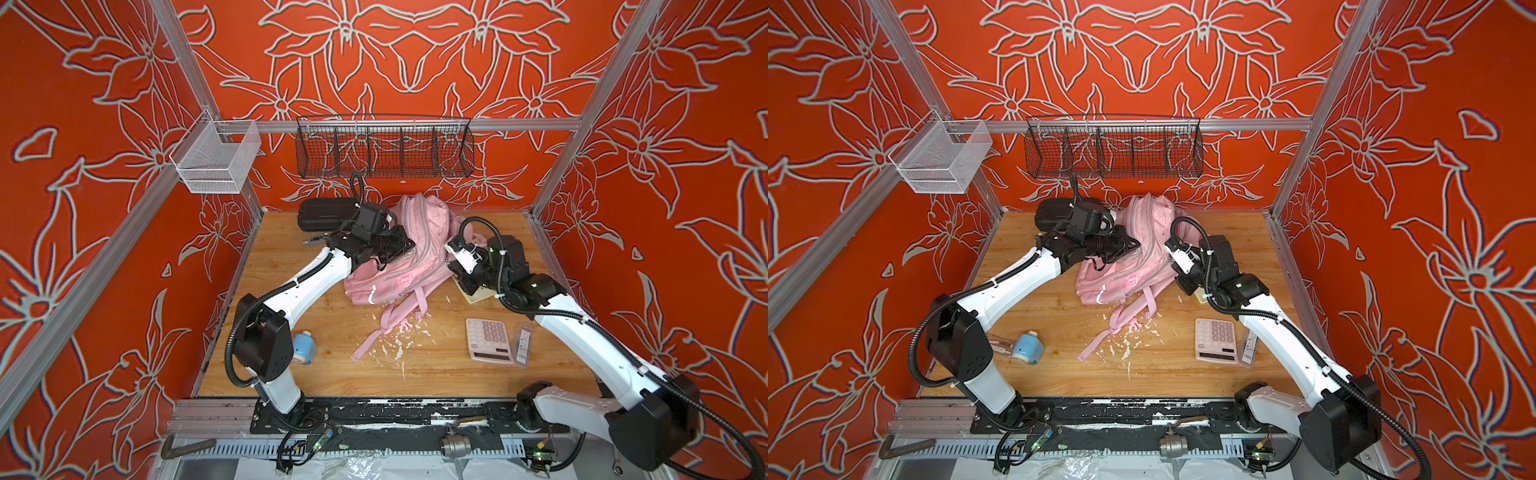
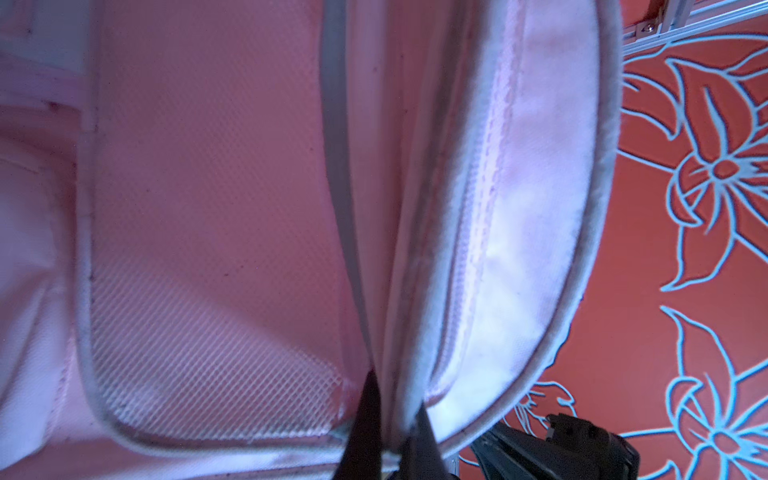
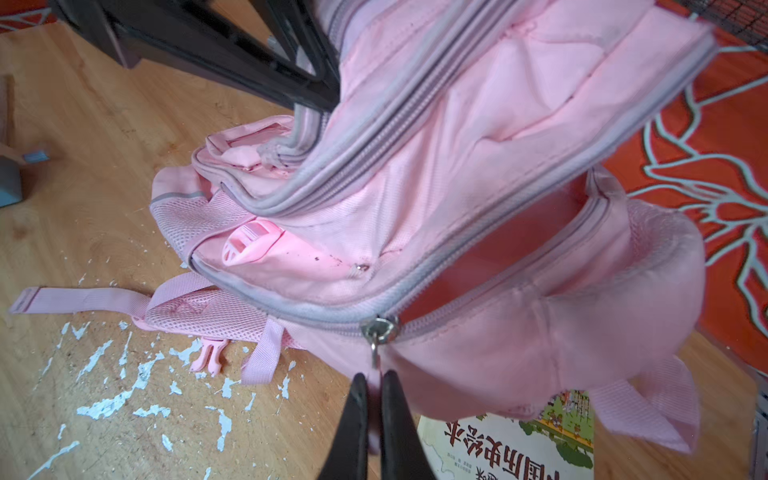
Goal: Pack the student bag
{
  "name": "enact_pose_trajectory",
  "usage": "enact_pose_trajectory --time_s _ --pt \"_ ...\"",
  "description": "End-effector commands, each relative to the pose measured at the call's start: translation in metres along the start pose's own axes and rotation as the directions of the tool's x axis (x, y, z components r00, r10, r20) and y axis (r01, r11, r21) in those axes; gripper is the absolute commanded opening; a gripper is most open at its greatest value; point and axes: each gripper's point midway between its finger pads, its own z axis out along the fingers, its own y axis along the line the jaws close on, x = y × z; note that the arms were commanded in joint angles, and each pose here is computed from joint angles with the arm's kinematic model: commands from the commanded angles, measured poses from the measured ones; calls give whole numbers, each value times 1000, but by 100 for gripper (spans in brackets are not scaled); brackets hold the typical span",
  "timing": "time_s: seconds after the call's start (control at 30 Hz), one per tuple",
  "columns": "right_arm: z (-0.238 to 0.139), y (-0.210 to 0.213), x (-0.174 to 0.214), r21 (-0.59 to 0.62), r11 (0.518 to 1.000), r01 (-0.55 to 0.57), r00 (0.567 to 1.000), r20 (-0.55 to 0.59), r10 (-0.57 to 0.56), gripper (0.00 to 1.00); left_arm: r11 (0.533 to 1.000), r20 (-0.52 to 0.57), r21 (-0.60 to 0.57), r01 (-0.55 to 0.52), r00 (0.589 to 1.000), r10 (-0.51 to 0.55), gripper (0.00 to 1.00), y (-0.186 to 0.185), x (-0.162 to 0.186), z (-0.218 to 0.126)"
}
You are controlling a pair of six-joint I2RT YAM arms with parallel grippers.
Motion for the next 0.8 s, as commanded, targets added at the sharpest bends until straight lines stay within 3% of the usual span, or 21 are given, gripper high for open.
enact_pose_trajectory --time_s 0.0,0.2,0.43,0.6,0.77 --pt "-10 -17 -18 39 997 -69 996 57 67 0 987 108 121 -107 990 94 0 -44 -33 -21" --pt "-17 -16 -31 -2 1000 16 996 85 -16 0 984 -20 76 -160 987 162 0 -29 -11 -12" --pt "-22 -30 -31 -7 1000 13 996 84 -13 0 974 -109 11 -225 968 225 0 -13 3 -12" --pt "-25 9 -38 -237 970 53 991 135 -21 0 969 -123 -1 -249 961 247 0 -13 6 -6" --pt "-29 27 -31 -295 953 66 990 136 -27 0 962 -118 -18 -272 956 268 0 -17 2 0"
